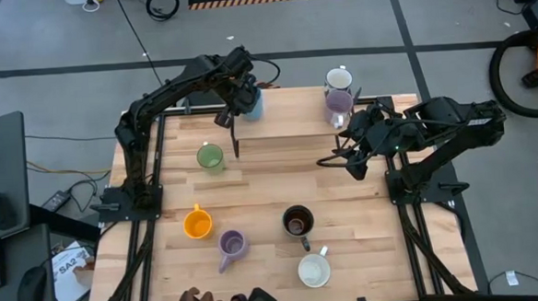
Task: Place coffee mugs
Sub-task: Put the light blue mug on the shelf
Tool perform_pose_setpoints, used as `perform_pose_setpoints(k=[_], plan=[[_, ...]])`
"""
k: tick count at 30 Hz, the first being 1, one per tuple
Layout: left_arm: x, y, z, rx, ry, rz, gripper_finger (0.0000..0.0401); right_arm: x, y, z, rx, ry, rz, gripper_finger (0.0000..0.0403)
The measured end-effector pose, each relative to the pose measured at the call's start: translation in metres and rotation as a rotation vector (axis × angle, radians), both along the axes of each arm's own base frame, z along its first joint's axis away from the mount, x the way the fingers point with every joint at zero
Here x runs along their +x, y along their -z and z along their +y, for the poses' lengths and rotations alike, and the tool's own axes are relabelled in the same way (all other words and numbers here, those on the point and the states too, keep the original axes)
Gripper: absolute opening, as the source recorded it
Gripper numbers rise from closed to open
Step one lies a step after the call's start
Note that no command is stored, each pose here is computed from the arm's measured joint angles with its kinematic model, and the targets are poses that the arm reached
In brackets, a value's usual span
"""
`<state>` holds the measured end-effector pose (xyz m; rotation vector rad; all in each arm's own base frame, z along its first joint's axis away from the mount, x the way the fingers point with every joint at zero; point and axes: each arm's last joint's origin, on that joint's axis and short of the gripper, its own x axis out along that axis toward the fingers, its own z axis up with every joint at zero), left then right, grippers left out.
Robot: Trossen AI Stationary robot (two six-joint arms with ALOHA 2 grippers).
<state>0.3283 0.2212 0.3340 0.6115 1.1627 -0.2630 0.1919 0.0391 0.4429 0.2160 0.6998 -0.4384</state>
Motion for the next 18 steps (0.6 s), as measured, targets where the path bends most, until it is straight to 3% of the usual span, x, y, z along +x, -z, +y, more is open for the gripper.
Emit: perform_pose_setpoints(k=[18], plan=[[0.0053, -0.0031, -0.0073, -0.011, -0.071, -0.024, 0.0080, 0.0003, -0.0006, -0.0005, -0.018, 0.011, -0.008, 0.0246]])
